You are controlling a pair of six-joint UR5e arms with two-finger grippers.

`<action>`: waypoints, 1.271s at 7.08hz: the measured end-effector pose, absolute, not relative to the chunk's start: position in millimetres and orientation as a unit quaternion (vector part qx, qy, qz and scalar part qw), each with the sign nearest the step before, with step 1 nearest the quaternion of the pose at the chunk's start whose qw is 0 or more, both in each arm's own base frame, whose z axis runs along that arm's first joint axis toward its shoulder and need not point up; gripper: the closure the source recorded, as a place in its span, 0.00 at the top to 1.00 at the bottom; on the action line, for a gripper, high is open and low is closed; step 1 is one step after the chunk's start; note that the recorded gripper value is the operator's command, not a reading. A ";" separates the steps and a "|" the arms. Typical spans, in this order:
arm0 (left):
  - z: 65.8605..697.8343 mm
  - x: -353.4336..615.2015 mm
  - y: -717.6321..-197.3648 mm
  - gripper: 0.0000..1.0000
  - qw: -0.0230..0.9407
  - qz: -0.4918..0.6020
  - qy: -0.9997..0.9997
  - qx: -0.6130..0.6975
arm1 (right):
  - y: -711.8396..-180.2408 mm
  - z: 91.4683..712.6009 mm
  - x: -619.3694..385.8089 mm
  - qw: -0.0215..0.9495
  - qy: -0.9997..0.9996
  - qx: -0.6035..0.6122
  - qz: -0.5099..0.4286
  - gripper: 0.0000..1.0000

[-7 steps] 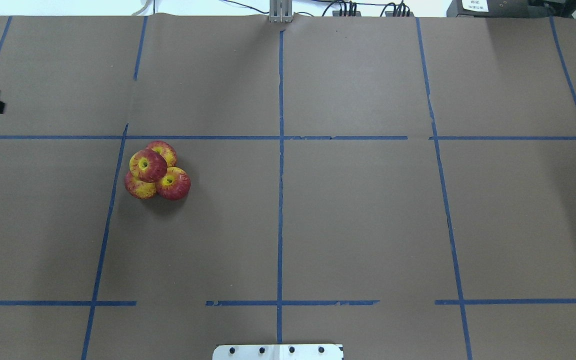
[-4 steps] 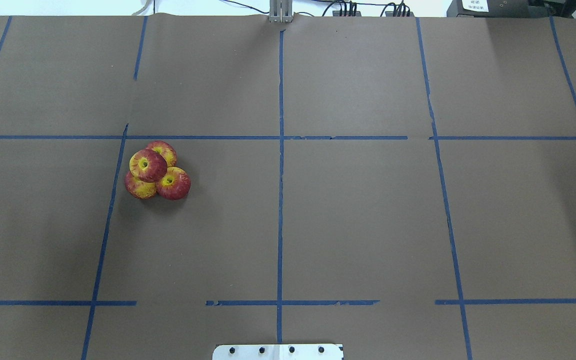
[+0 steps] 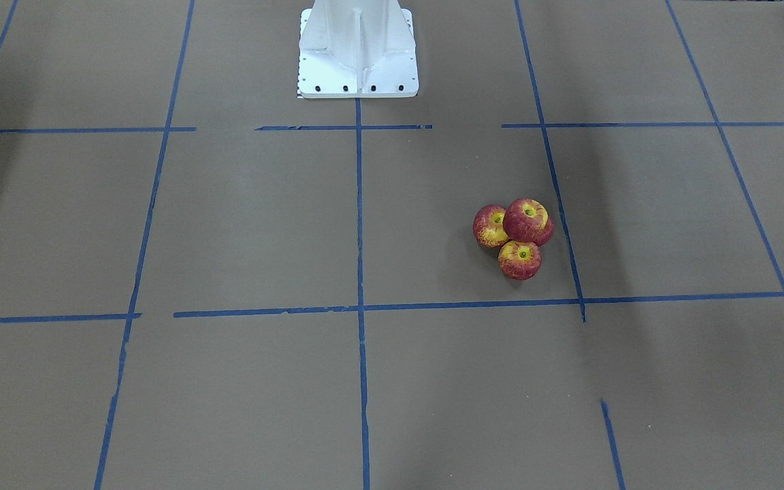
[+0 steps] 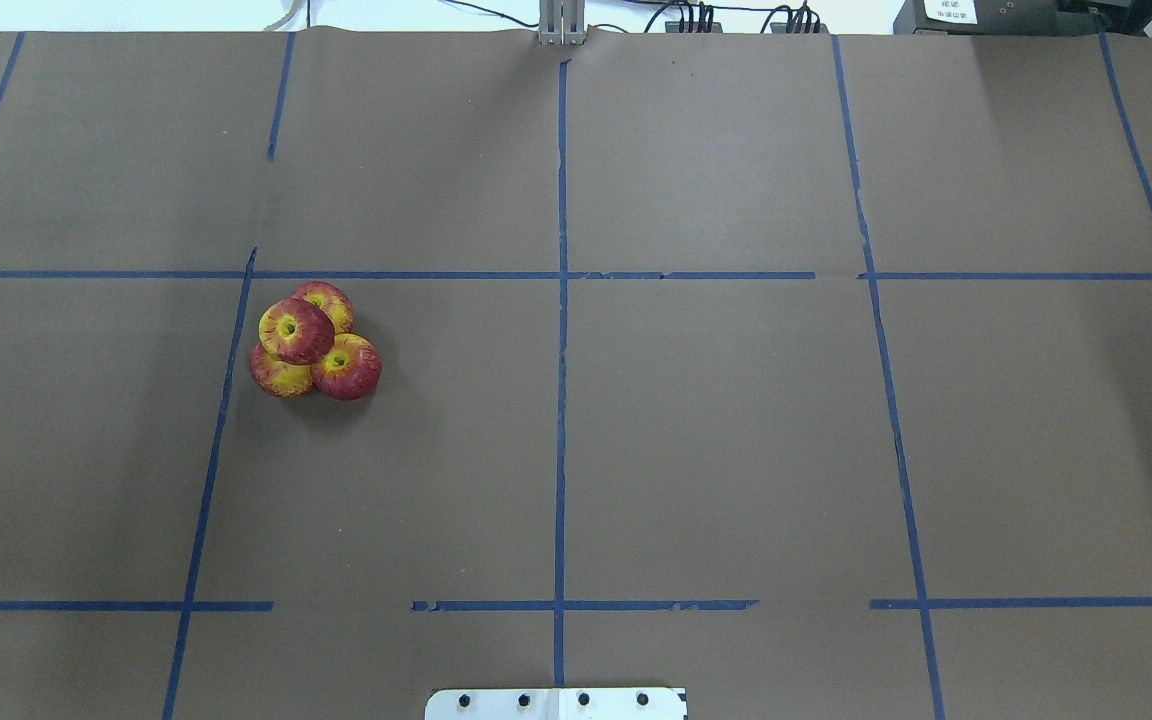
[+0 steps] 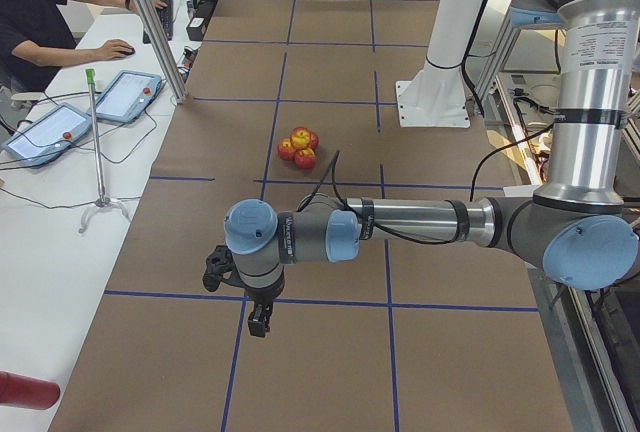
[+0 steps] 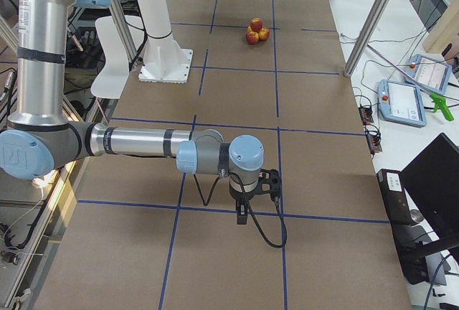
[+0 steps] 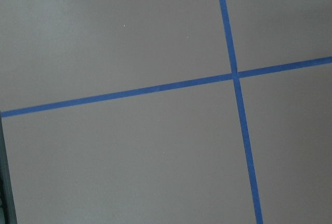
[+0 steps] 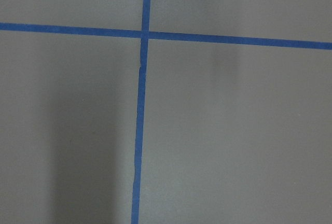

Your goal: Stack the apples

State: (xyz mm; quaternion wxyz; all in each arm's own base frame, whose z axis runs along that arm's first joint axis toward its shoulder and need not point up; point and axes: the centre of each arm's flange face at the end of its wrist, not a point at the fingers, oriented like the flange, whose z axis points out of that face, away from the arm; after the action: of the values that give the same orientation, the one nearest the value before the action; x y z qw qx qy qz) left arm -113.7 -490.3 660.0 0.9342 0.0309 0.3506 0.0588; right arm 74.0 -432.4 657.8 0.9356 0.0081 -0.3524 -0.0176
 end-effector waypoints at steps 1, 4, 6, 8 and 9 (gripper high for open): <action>660.8 -113.7 -489.5 1.00 0.934 0.056 0.352 0.025 | -432.4 657.8 74.0 0.936 -0.353 0.008 -0.018 1.00; 661.3 -109.9 -487.3 1.00 0.927 0.038 0.374 0.015 | -432.4 658.0 74.1 0.936 -0.352 0.008 -0.018 1.00; 660.9 -108.8 -485.3 1.00 0.925 0.039 0.378 0.018 | -432.5 657.9 74.1 0.936 -0.352 0.009 -0.018 1.00; 665.1 -106.9 -483.2 1.00 0.925 0.041 0.377 0.017 | -432.4 658.0 74.1 0.936 -0.352 0.008 -0.018 1.00; 666.4 -105.1 -482.5 1.00 0.925 0.041 0.377 0.015 | -432.5 657.9 74.1 0.936 -0.352 0.008 -0.018 1.00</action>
State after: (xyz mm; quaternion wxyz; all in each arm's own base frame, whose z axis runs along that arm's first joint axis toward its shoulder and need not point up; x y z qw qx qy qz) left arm -105.1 -482.5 666.4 0.9251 0.0151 0.3772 0.0410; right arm 74.1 -432.5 657.9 0.9358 0.0085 -0.3520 -0.0177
